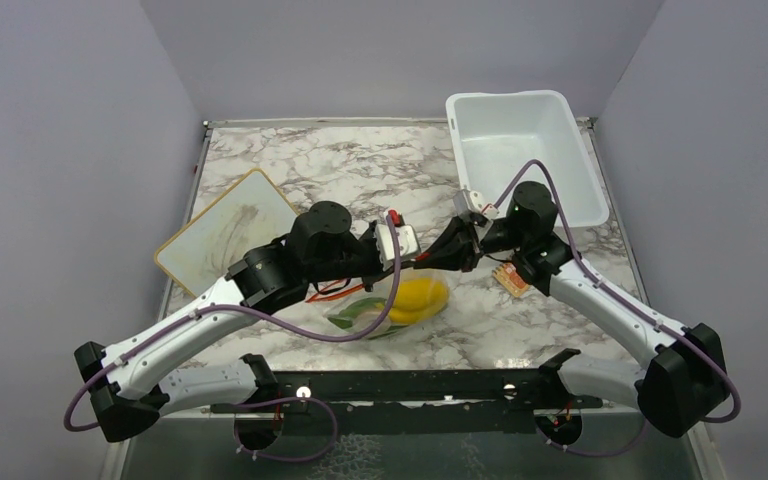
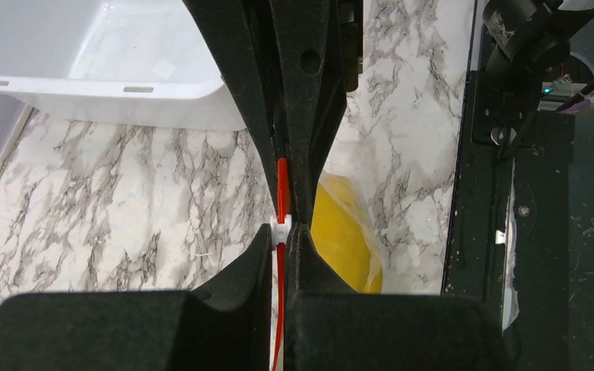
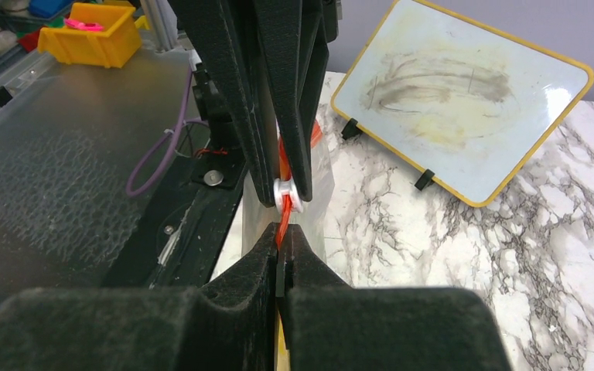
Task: Place the food in the zip-top bag and seal the zipper
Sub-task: Zip the zipper food storage bag at the center of the board.
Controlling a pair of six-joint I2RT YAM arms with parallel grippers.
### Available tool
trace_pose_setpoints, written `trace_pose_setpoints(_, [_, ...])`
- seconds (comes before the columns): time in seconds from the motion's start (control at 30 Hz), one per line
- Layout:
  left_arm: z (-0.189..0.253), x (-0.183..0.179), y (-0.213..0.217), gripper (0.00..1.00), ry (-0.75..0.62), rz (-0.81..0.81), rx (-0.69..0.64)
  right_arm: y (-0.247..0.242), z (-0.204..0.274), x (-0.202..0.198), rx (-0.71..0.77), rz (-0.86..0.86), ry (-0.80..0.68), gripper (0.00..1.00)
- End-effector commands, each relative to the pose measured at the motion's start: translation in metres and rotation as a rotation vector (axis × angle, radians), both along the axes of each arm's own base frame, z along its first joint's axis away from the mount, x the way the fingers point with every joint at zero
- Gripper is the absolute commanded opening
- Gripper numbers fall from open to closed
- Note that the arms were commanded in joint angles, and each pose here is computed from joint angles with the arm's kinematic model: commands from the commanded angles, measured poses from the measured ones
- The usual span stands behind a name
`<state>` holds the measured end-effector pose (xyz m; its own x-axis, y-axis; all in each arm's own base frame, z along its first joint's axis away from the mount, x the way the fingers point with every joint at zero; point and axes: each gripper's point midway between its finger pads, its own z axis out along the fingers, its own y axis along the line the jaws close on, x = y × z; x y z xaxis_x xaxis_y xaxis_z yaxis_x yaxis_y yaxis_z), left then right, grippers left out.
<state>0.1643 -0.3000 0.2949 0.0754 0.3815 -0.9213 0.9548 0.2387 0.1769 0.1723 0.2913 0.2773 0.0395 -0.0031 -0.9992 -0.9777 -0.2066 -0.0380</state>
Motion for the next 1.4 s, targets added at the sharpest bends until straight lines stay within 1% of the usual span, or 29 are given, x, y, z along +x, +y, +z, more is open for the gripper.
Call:
trace_pose_setpoints(0.0, [-0.012, -0.003, 0.013, 0.00, 0.017, 0.012, 0.050, -0.002, 0.013, -0.004, 0.037, -0.006, -0.073, 0.01])
trace_pose_setpoints(0.17, [-0.016, -0.007, 0.016, 0.00, 0.011, -0.006, 0.055, -0.002, 0.015, -0.002, 0.036, -0.022, -0.060, 0.01])
trace_pose_setpoints(0.37, [-0.019, -0.008, 0.020, 0.00, 0.003, -0.005, 0.072, -0.004, 0.021, 0.005, 0.042, -0.083, -0.052, 0.01])
trace_pose_setpoints(0.73, [-0.029, -0.010, 0.035, 0.00, -0.033, 0.006, 0.098, -0.018, 0.005, 0.021, 0.022, -0.210, -0.066, 0.01])
trace_pose_setpoints(0.87, [-0.032, -0.012, 0.039, 0.00, -0.035, 0.010, 0.107, -0.022, -0.001, 0.018, 0.016, -0.199, -0.066, 0.01])
trace_pose_setpoints(0.93, [-0.034, -0.013, 0.040, 0.00, -0.032, 0.007, 0.109, -0.021, -0.005, 0.007, 0.013, -0.123, -0.059, 0.01])
trace_pose_setpoints(0.97, [-0.034, -0.014, 0.039, 0.00, -0.031, 0.002, 0.110, -0.021, -0.006, 0.002, 0.013, -0.073, -0.062, 0.04])
trace_pose_setpoints(1.03, [-0.035, -0.014, 0.038, 0.00, -0.029, -0.006, 0.110, -0.020, -0.008, -0.005, 0.003, -0.018, -0.039, 0.23])
trace_pose_setpoints(1.07, [-0.036, -0.014, 0.036, 0.00, -0.026, -0.011, 0.112, -0.020, -0.009, -0.007, 0.002, -0.002, -0.034, 0.30])
trace_pose_setpoints(1.1, [-0.036, -0.014, 0.035, 0.00, -0.027, -0.014, 0.113, -0.020, -0.009, -0.007, 0.002, -0.003, -0.035, 0.34])
trace_pose_setpoints(1.23, [-0.037, -0.014, 0.031, 0.00, -0.027, -0.031, 0.109, -0.020, -0.004, -0.007, 0.016, -0.017, -0.055, 0.41])
trace_pose_setpoints(1.37, [-0.036, -0.015, 0.025, 0.00, -0.016, -0.047, 0.096, -0.015, -0.004, -0.008, 0.013, 0.010, -0.033, 0.42])
